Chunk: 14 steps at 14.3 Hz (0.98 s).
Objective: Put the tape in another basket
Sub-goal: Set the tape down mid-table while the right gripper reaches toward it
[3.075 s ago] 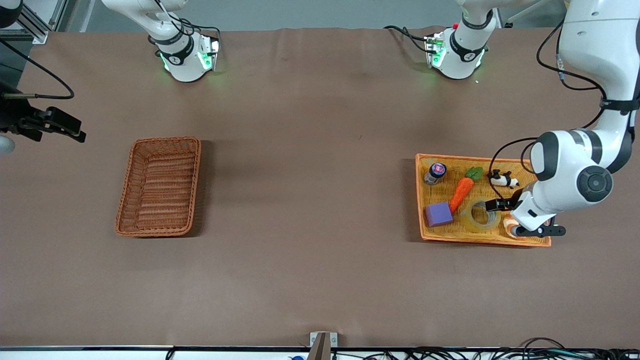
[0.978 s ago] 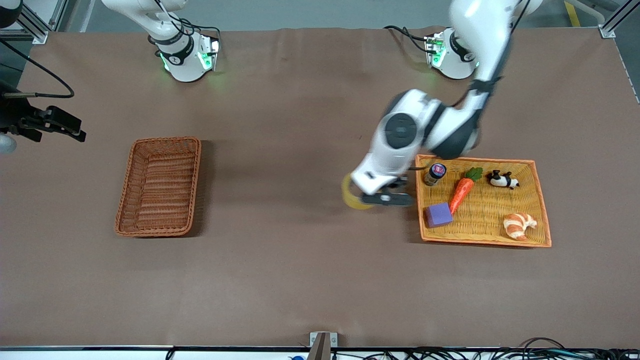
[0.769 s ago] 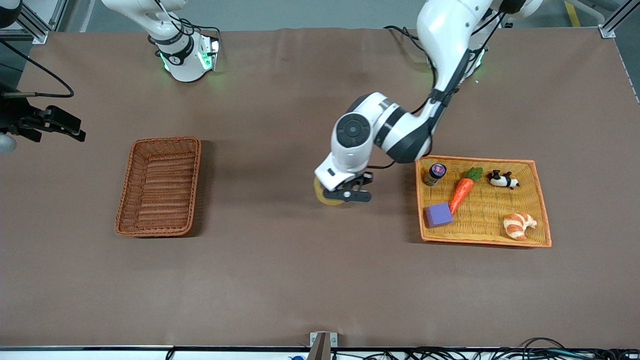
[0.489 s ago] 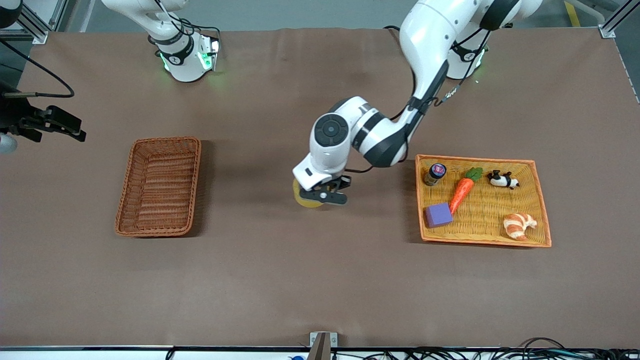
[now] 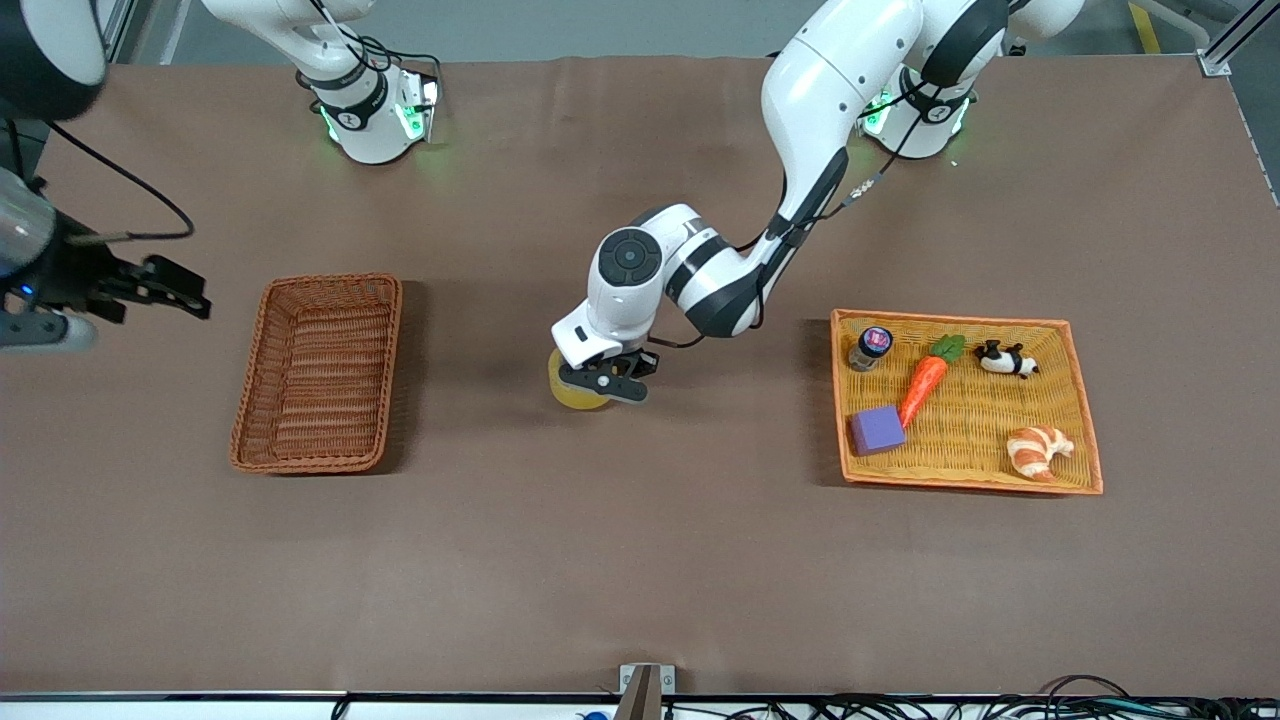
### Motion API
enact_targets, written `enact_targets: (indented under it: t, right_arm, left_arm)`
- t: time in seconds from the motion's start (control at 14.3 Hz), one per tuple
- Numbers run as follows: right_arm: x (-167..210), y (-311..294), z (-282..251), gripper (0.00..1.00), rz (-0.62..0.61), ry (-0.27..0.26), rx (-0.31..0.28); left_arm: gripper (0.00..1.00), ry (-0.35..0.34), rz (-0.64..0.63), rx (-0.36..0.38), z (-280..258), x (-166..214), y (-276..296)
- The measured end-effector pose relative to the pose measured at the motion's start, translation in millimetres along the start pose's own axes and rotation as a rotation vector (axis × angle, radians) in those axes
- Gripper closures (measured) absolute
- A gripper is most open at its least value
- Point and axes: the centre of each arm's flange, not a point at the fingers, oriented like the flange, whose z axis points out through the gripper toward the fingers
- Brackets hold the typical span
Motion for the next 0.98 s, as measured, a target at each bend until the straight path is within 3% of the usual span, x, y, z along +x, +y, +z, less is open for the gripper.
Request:
enact_targets:
  t: [0.28, 0.49, 0.7, 0.98]
  right_arm:
    - [25, -47, 41, 0.0, -0.032, 0.002, 0.012]
    - [36, -89, 69, 0.0, -0.038, -0.003, 0.029]
    - [43, -147, 101, 0.0, -0.023, -0.002, 0.059]
    - [41, -239, 169, 0.0, -0.019, 0.017, 0.082]
  left_arm:
    - [0.26, 0.02, 0.0, -0.005, -21, 13, -7]
    - [0.0, -0.042, 0.012, 0.047, -53, 12, -23]
    - [0.0, -0.065, 0.038, 0.083, -107, 5, -55]
    - [0.0, -0.022, -0.012, 0.106, -198, -13, -135]
